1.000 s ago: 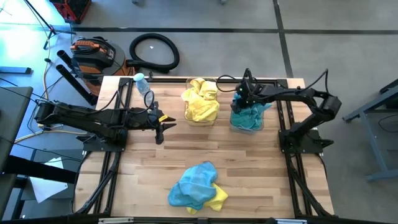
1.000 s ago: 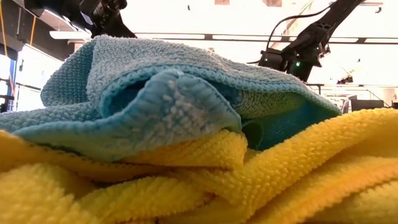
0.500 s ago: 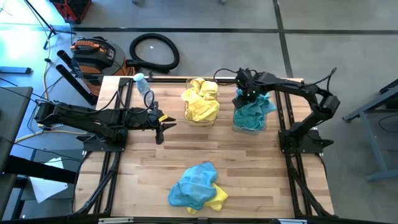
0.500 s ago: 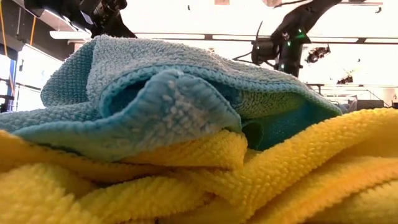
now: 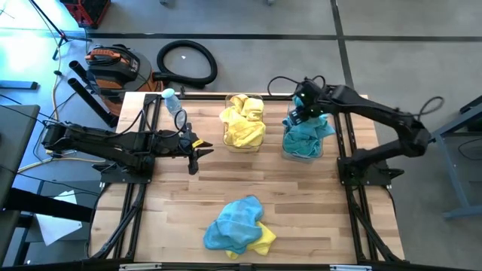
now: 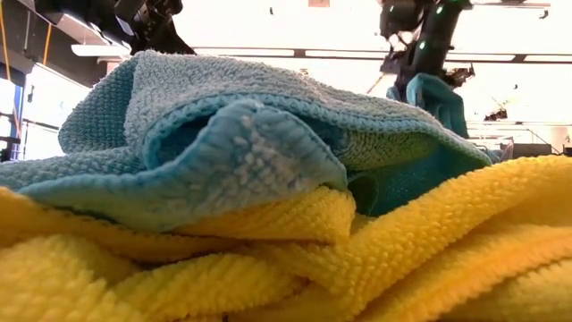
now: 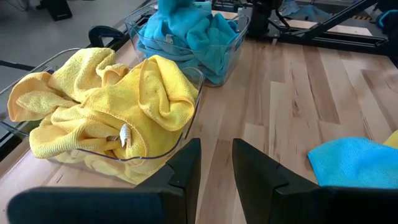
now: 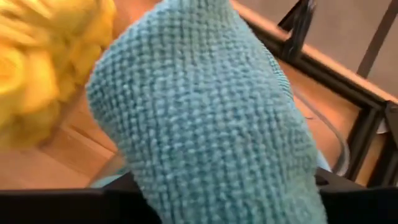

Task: Sort microfiber towel by color & place in baskets
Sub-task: Put the blue towel into the right transparent bin

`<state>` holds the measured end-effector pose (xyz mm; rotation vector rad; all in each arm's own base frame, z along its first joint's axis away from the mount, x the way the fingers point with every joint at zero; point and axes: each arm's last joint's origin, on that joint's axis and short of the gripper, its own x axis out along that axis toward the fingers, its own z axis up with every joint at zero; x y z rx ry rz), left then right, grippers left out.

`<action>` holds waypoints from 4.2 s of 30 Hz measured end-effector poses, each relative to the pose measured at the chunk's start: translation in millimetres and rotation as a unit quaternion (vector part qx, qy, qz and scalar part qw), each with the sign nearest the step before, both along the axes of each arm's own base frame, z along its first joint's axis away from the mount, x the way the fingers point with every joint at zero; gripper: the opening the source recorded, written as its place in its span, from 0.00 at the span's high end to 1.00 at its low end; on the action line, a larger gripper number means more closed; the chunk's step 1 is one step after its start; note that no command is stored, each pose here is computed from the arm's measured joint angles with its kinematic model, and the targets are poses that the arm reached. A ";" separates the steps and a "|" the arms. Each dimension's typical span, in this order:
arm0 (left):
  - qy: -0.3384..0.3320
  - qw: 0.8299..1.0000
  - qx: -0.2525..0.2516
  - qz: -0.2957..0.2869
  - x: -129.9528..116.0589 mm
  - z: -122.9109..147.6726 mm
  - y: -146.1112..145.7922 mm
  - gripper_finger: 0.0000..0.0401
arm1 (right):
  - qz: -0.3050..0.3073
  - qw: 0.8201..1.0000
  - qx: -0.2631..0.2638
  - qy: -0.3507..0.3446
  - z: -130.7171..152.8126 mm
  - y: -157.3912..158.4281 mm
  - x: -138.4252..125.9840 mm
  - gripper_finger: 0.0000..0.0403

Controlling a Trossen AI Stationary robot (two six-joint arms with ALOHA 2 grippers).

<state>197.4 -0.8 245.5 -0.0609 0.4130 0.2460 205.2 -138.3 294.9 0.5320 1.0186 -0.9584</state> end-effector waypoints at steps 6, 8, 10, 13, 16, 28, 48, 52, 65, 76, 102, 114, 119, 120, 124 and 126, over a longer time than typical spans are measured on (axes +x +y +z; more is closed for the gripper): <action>-0.001 1.000 -0.001 0.000 0.0 0.1 0.0 0.81 | -0.029 0.999 0.001 -0.027 11.7 22.7 -14.0 0.52; -0.002 1.000 -0.004 0.002 0.1 0.2 0.0 0.81 | -0.047 0.999 -0.003 -0.018 3.6 29.2 -16.5 0.52; -0.002 1.000 -0.004 0.002 0.1 0.2 0.0 0.81 | -0.052 0.999 0.004 -0.008 -12.3 34.0 -17.5 0.52; -0.002 1.000 -0.004 0.002 0.1 0.2 0.0 0.81 | -0.044 0.998 0.035 0.000 -46.1 38.7 -18.0 0.54; -0.002 1.000 -0.004 0.002 0.1 0.2 0.0 0.81 | -0.038 0.998 0.040 -0.018 -78.6 39.4 -18.6 0.56; -0.005 1.000 -0.004 0.002 0.3 0.9 0.0 0.81 | -0.014 0.998 0.053 -0.026 -120.9 34.9 -24.9 0.59; -0.004 1.000 -0.004 0.002 0.3 0.7 0.1 0.81 | 0.043 0.998 0.004 -0.047 4.4 29.0 -15.5 0.59; -0.003 1.000 -0.003 0.002 0.3 0.6 0.1 0.81 | 0.033 0.999 0.027 -0.017 -1.2 32.3 -21.2 0.55; -0.004 1.000 -0.007 0.004 0.3 0.6 0.1 0.81 | 0.018 0.999 0.044 0.012 -20.1 35.7 -28.1 0.29; -0.004 1.000 -0.007 0.004 0.3 0.6 0.0 0.81 | 0.026 0.996 0.034 -0.077 16.7 46.8 -44.6 0.28; -0.004 1.000 -0.007 0.004 0.3 0.6 0.2 0.81 | -0.030 0.996 0.077 -0.030 -40.0 68.1 -32.7 0.39; -0.011 1.000 -0.011 0.005 0.8 1.6 0.1 0.81 | -0.032 0.994 0.097 0.031 -115.3 37.6 -18.5 0.45; -0.013 1.000 -0.011 0.005 0.9 1.9 0.1 0.81 | -0.017 0.995 0.096 0.029 -112.7 38.4 -19.4 0.45; -0.013 1.000 -0.011 0.005 0.9 1.9 0.1 0.81 | -0.016 0.995 0.093 0.024 -110.0 39.0 -20.6 0.45; -0.013 1.000 -0.011 0.005 0.9 1.9 0.1 0.81 | -0.014 0.996 0.082 -0.014 -94.2 43.3 -28.4 0.45; -0.013 1.000 -0.011 0.005 0.9 1.9 0.1 0.81 | -0.018 0.996 0.077 -0.028 -84.1 46.7 -35.0 0.45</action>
